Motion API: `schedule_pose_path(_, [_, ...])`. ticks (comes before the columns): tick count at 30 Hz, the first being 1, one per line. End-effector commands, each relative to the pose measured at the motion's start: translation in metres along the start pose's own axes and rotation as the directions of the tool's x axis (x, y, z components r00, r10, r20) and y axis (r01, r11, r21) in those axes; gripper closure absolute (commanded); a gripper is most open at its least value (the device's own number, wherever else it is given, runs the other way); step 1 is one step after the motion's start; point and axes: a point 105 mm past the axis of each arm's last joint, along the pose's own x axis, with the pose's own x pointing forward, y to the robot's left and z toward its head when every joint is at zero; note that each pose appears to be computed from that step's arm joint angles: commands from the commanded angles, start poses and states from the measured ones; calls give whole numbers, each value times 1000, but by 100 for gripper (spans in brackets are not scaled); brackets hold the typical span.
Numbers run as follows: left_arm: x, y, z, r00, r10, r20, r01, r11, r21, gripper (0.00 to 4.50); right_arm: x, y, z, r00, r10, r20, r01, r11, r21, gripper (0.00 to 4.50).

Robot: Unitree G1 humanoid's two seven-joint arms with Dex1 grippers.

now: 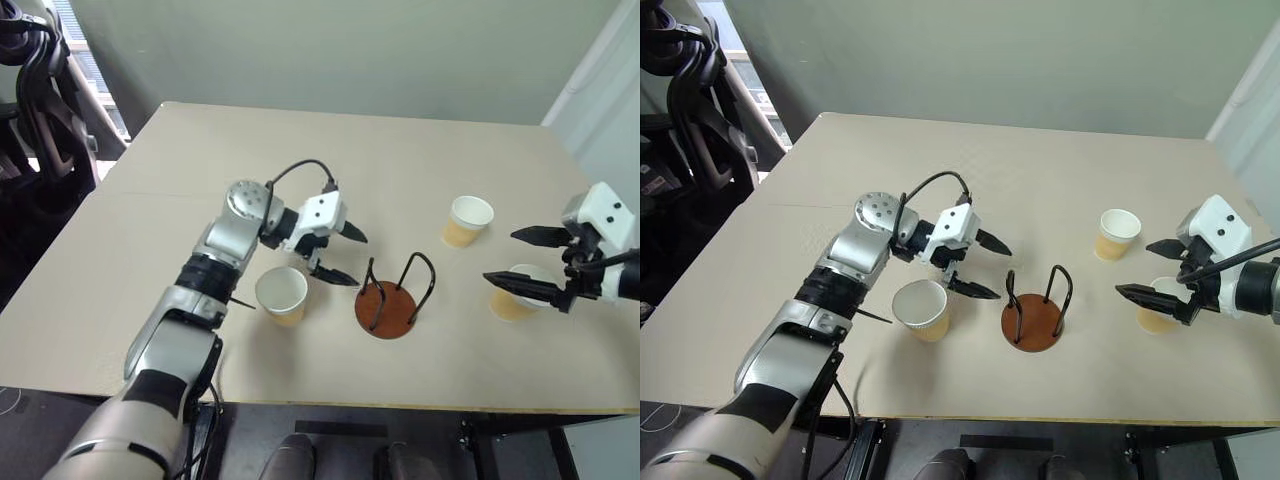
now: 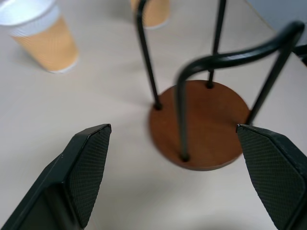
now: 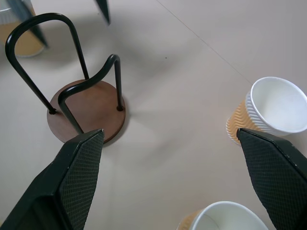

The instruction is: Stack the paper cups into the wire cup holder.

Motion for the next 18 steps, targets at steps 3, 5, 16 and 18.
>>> schedule_pose_path(3, [-20,14,6,997,81,1,-81,996,28,4,-1,0,7,1000,-1,10,2,999,-41,0])
schedule_pose_path(5, [-22,17,8,995,97,11,-97,995,24,4,0,-2,6,1000,-11,4,11,999,-51,0])
schedule_pose_path(16, [-38,12,14,992,94,85,-90,994,-55,4,11,-10,19,999,-4,49,9,995,-100,0])
schedule_pose_path(18, [-43,13,16,990,110,90,-106,993,-55,4,14,-15,20,999,-15,51,21,994,-112,0])
